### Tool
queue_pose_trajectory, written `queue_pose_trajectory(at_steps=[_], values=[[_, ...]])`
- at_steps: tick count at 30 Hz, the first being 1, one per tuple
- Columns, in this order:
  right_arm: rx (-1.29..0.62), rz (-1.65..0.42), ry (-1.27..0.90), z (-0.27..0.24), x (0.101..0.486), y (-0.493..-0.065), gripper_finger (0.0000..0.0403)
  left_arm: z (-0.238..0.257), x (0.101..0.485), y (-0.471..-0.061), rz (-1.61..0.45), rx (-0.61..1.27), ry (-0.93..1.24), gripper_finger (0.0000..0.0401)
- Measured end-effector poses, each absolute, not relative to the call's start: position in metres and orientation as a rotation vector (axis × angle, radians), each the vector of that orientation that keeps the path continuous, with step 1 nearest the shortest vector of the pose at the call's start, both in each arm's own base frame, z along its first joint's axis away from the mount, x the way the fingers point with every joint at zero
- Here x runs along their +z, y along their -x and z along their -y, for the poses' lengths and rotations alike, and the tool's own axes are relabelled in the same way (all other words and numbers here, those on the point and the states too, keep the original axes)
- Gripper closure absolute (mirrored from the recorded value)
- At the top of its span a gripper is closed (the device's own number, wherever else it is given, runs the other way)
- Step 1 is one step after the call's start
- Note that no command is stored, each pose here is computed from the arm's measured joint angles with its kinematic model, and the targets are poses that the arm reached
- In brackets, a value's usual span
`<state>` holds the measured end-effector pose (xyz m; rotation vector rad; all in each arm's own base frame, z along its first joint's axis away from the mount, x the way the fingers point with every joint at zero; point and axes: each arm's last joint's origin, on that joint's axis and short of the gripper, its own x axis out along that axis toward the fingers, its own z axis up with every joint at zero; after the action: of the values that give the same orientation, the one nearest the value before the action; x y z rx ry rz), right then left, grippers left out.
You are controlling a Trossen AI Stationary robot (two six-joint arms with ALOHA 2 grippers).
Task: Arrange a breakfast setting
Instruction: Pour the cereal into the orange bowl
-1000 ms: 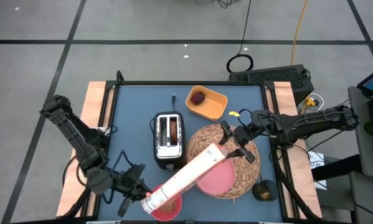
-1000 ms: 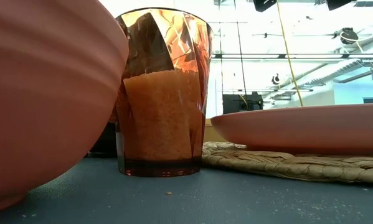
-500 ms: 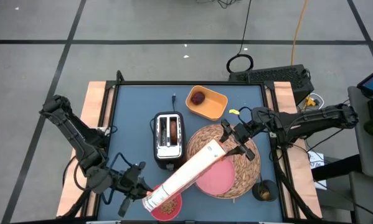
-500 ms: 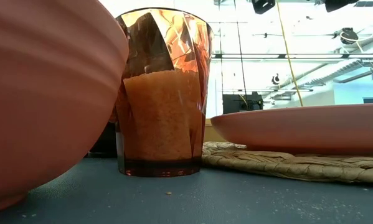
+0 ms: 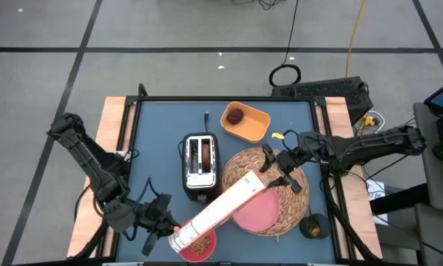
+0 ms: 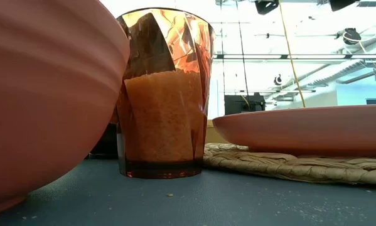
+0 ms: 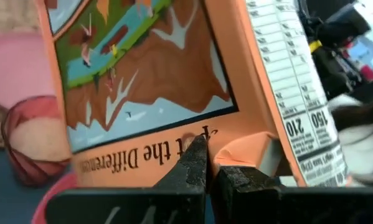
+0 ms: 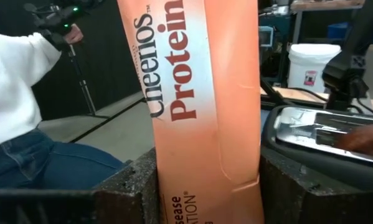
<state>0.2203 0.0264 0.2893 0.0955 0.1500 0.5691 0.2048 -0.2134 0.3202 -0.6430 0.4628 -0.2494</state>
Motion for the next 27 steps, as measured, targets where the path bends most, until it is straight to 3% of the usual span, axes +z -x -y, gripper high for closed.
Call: queue_pose_trajectory(at_steps=[6, 27], values=[[0.580, -0.134, -0.093, -0.027, 0.291, -0.220, 0.0212, 0.214, 0.329, -0.209, -0.372, -0.323, 0.554, 0.0400], [0.573, -0.211, -0.112, -0.026, 0.284, -0.219, 0.0219, 0.199, 0.350, -0.228, -0.114, -0.303, 0.431, 0.0400]])
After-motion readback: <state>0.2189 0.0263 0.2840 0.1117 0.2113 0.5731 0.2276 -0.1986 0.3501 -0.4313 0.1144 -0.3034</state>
